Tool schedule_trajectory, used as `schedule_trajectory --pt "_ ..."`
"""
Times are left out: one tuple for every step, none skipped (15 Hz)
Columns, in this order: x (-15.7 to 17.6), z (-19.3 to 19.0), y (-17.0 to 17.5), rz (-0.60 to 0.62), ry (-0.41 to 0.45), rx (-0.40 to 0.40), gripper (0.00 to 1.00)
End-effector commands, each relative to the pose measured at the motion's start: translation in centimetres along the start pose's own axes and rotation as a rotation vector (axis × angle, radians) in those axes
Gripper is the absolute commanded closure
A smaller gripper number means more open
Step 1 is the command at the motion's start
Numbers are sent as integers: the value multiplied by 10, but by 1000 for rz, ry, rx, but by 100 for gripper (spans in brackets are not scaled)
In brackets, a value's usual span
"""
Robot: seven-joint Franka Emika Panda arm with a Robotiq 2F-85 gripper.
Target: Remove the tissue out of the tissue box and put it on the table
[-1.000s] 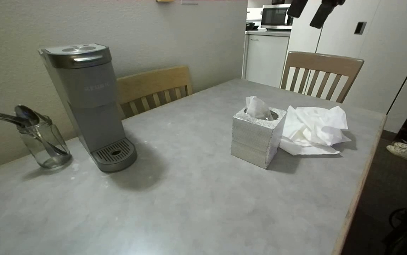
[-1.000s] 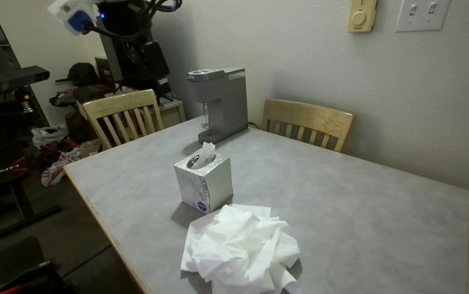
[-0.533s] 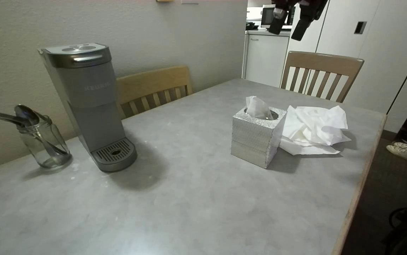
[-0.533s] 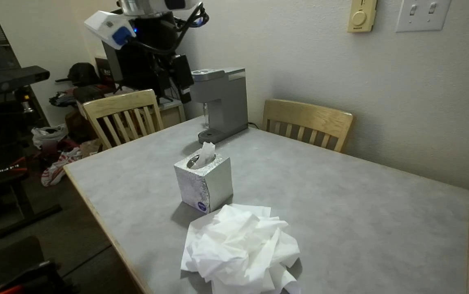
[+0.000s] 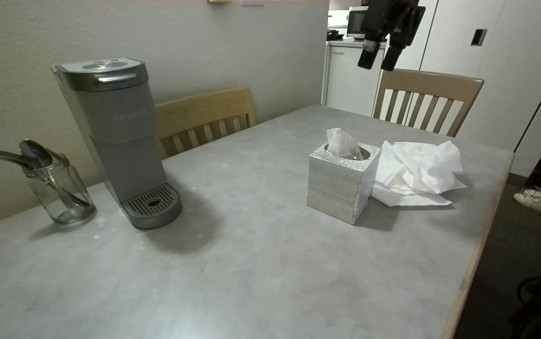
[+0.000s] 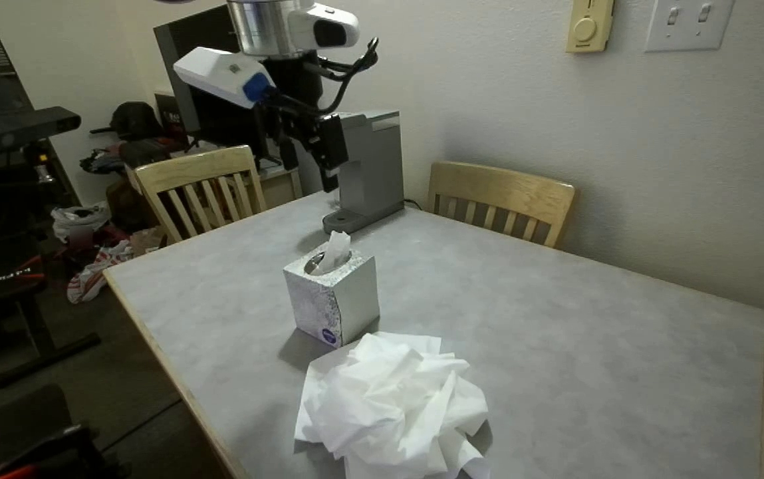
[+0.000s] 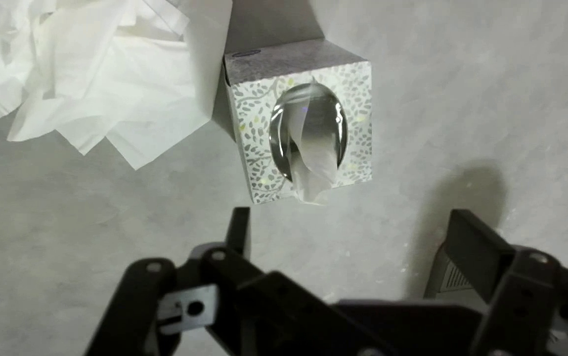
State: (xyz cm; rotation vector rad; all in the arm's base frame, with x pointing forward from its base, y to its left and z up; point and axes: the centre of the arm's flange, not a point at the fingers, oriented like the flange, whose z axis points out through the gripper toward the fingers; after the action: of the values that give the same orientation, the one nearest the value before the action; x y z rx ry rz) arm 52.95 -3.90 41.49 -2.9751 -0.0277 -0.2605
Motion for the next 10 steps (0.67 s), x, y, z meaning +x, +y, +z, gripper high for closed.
schedule_trajectory --pt "7 16 13 -81 -66 12 0" --pt "5 23 14 -100 -82 17 0" --pt "4 28 14 -116 -95 22 0" --pt "2 33 15 -126 -108 30 0" --pt "2 33 17 -128 -117 29 0" --pt "-4 29 8 -105 -87 13 0" --pt "-4 32 9 -110 -94 14 0" --pt "-4 34 10 -112 -98 15 0" --pt "-4 34 11 -113 -99 15 0" --pt "-6 32 10 -122 -84 3 0"
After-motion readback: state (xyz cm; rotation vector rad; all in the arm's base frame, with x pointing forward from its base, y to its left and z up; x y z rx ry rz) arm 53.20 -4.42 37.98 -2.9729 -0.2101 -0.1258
